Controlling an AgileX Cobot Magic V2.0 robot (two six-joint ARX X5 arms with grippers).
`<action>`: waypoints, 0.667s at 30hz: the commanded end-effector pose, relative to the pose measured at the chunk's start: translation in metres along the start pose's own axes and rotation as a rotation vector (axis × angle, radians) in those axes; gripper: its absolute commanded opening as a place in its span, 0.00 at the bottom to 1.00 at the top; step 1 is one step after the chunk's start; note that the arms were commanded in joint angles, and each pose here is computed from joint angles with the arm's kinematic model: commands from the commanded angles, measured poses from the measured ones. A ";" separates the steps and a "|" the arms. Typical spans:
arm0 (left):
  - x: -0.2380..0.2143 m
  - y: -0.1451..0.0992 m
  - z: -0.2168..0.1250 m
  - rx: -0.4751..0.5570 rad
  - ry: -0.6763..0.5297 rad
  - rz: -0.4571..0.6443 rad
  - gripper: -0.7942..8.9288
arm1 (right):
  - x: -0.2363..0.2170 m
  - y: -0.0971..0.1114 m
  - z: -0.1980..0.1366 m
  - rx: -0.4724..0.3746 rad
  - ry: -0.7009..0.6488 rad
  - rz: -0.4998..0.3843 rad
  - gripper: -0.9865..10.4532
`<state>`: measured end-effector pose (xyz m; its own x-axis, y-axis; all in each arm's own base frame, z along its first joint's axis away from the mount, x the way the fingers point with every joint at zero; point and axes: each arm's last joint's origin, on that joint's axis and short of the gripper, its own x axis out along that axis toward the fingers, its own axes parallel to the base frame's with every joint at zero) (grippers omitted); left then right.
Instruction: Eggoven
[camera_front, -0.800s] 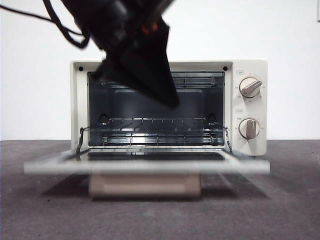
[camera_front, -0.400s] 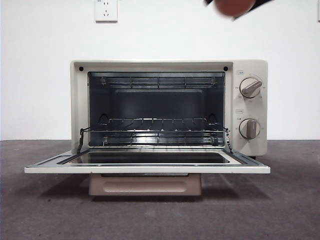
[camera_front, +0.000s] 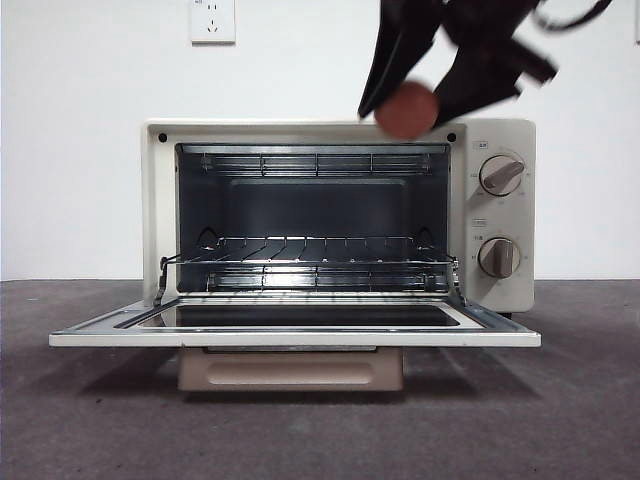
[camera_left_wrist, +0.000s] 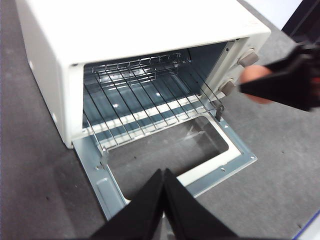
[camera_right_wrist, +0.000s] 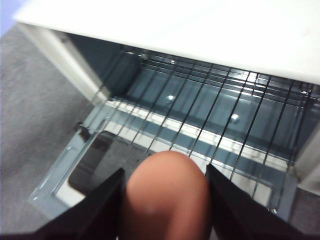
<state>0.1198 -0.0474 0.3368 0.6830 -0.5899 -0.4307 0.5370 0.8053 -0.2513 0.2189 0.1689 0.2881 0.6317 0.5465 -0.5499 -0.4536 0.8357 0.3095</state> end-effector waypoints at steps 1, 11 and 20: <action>-0.003 0.003 -0.008 -0.008 -0.004 -0.008 0.09 | 0.019 -0.002 0.004 0.015 -0.001 0.024 0.09; -0.009 0.008 -0.036 -0.056 0.022 -0.012 0.09 | 0.070 -0.027 -0.007 0.049 0.053 -0.041 0.09; -0.012 0.006 -0.038 -0.063 0.021 -0.014 0.09 | 0.088 -0.038 -0.010 0.066 0.046 -0.063 0.09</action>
<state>0.0957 -0.0328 0.3058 0.6627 -0.5970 -0.4522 0.5099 0.8019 -0.3113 0.2819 0.1800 0.2184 0.6206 0.4832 -0.6176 -0.3688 0.8749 0.3139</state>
